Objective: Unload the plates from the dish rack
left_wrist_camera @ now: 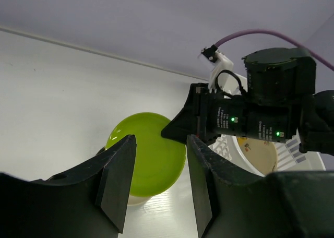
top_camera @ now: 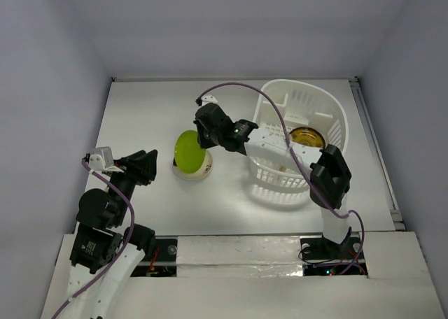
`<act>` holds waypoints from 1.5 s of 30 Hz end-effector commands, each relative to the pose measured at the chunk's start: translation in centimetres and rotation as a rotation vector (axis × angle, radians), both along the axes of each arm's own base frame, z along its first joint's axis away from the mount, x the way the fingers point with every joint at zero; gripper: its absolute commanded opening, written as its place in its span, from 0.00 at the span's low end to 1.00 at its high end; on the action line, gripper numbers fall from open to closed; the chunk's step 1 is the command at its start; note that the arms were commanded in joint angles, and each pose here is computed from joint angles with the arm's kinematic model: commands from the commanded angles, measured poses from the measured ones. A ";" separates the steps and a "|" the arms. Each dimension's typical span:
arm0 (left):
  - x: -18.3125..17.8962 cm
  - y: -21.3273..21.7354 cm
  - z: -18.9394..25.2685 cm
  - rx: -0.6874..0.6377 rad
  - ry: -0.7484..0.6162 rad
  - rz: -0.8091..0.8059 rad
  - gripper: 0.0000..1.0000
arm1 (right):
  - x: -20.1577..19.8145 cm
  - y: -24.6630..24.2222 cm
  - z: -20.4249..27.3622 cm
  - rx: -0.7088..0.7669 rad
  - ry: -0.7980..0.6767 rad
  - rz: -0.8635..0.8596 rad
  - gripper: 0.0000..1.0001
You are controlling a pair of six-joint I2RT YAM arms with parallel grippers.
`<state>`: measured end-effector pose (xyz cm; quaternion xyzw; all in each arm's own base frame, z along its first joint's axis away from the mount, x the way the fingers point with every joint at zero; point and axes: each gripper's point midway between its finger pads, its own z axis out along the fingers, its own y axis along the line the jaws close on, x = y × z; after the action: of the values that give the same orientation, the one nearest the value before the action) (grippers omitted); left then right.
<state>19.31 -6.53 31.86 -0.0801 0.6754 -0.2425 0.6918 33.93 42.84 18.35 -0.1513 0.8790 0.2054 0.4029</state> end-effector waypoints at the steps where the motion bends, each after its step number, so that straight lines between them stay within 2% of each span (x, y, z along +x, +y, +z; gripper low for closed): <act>1: 0.4 0.0 0.6 -0.010 -0.020 0.008 0.40 | -0.2 3.2 2.8 0.174 -0.015 0.043 0.01; 6: 0.4 0.0 0.7 -0.009 -0.023 0.006 0.40 | -0.4 3.5 -1.1 0.166 0.055 0.018 0.06; 10: 0.4 0.1 0.7 -0.009 -0.023 0.012 0.40 | -0.8 3.0 -4.0 0.125 0.099 -0.001 0.19; 15: 0.3 0.1 0.8 -0.011 -0.026 0.009 0.40 | -0.8 1.6 -5.9 0.072 0.106 -0.046 0.29; 18: 0.3 0.1 0.8 -0.011 -0.026 0.009 0.40 | -0.7 1.2 -6.3 0.047 0.109 -0.057 0.36; 23: 0.3 0.1 0.8 -0.010 -0.028 0.009 0.40 | -0.6 0.4 -5.9 0.014 0.094 -0.071 0.60; 28: 0.3 0.0 0.8 -0.010 -0.029 0.005 0.40 | -0.1 -0.3 -3.1 0.020 0.037 -0.084 0.62; 30: 0.3 0.0 0.8 -0.010 -0.029 0.005 0.40 | 0.1 -1.0 -0.6 0.029 -0.007 -0.096 0.62; 31: 0.3 0.0 0.9 -0.012 -0.030 0.005 0.40 | 0.1 -1.4 0.5 0.036 -0.027 -0.103 0.57; 33: 0.3 0.0 0.8 -0.012 -0.029 0.003 0.40 | 0.2 -3.6 3.9 0.049 -0.100 -0.152 0.40; 34: 0.3 0.0 0.8 -0.012 -0.029 0.003 0.40 | 0.2 -4.7 5.0 0.045 -0.129 -0.183 0.20; 37: 0.3 -0.1 0.8 -0.009 -0.030 0.000 0.40 | 0.1 -11.2 8.3 -0.013 -0.226 -0.346 0.00; 40: 0.2 -0.1 1.0 -0.011 -0.037 -0.003 0.40 | -0.3 -18.8 9.3 -0.073 -0.248 -0.501 0.00; 44: 0.1 -0.2 1.0 -0.010 -0.042 -0.012 0.40 | -1.3 -27.6 7.9 -0.139 -0.202 -0.655 0.00; 45: 0.0 -0.3 1.0 -0.010 -0.042 -0.015 0.40 | -1.5 -28.5 7.3 -0.146 -0.176 -0.646 0.00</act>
<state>19.34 -6.59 31.85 -0.0784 0.6758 -0.2435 0.6912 32.97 20.52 30.15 0.0665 0.8260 0.0913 0.5522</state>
